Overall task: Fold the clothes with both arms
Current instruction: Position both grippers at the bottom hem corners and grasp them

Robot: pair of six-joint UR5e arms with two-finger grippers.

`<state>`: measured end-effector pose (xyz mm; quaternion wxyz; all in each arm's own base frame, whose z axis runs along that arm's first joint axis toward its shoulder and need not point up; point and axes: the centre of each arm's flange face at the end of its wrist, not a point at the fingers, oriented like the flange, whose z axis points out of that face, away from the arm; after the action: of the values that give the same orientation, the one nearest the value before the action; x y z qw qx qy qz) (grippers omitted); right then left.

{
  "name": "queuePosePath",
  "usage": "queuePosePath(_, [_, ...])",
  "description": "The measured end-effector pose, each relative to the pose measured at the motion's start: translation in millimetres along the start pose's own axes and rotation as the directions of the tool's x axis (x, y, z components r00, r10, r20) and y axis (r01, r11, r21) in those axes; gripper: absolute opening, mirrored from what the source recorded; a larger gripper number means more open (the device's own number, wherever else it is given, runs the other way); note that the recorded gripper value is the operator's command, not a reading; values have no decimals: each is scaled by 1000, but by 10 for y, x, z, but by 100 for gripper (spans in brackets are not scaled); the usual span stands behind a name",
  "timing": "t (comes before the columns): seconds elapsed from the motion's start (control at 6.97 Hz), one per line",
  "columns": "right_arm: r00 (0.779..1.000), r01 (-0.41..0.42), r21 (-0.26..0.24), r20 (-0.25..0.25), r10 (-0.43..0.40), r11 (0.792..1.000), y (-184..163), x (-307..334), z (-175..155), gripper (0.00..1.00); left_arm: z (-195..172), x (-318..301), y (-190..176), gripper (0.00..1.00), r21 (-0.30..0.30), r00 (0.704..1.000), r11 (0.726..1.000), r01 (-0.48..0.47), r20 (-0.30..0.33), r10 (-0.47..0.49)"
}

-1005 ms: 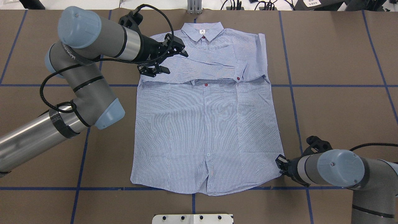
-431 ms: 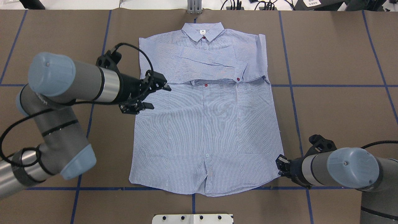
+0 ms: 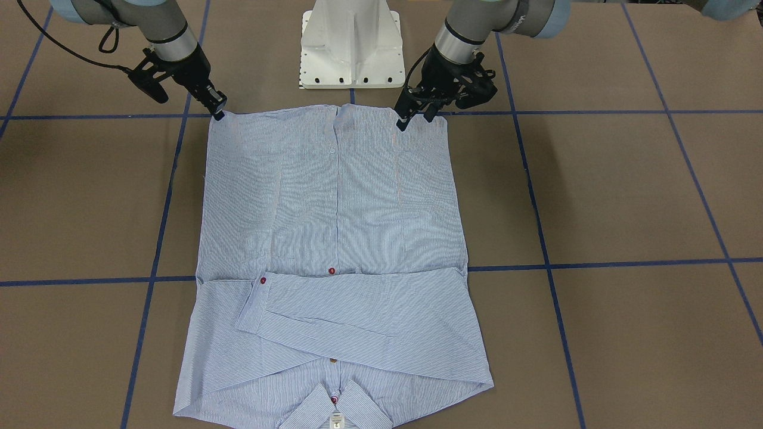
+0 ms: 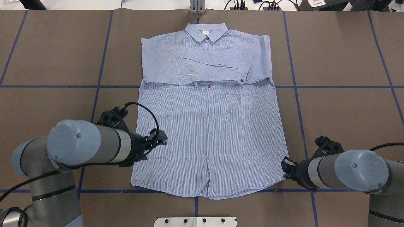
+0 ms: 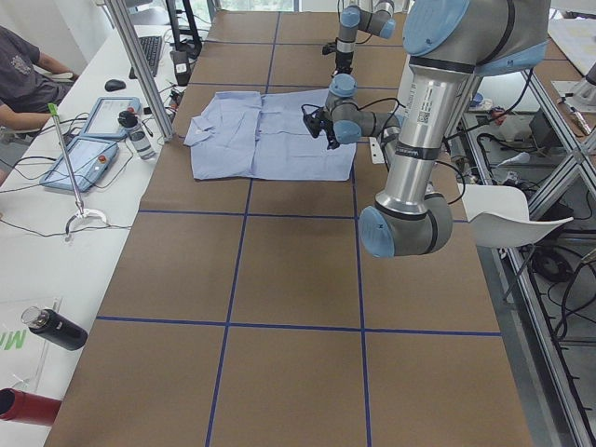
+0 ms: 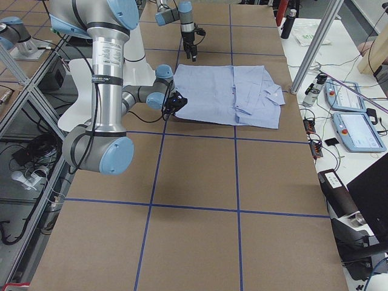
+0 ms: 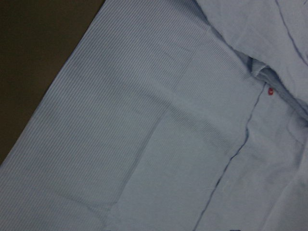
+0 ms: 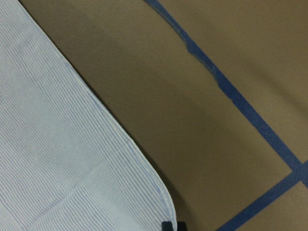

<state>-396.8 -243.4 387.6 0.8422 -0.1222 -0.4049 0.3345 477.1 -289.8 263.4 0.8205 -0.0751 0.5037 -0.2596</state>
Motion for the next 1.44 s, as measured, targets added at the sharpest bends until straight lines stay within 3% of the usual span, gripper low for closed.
queuePosePath(0.43, [1000, 1, 2, 6, -1, 1000, 1, -3, -28, 0, 265, -693, 26, 76, 10, 994, 1000, -16, 107, 15])
queuePosePath(0.72, [1000, 1, 2, 7, -1, 1000, 1, -5, -32, 0, 293, -763, 16, 75, 7, 992, 1000, -14, 122, 13])
queuePosePath(1.29, [1000, -1, 5, 6, 1, 1000, -14, 8, -39, 0, 421, -832, 17, 59, 8, 989, 1000, -8, 147, 6])
queuePosePath(1.44, [1000, -1, 4, 7, 1, 1000, -15, 12, -49, 0, 423, -822, 37, 59, 6, 989, 1000, -3, 146, 2])
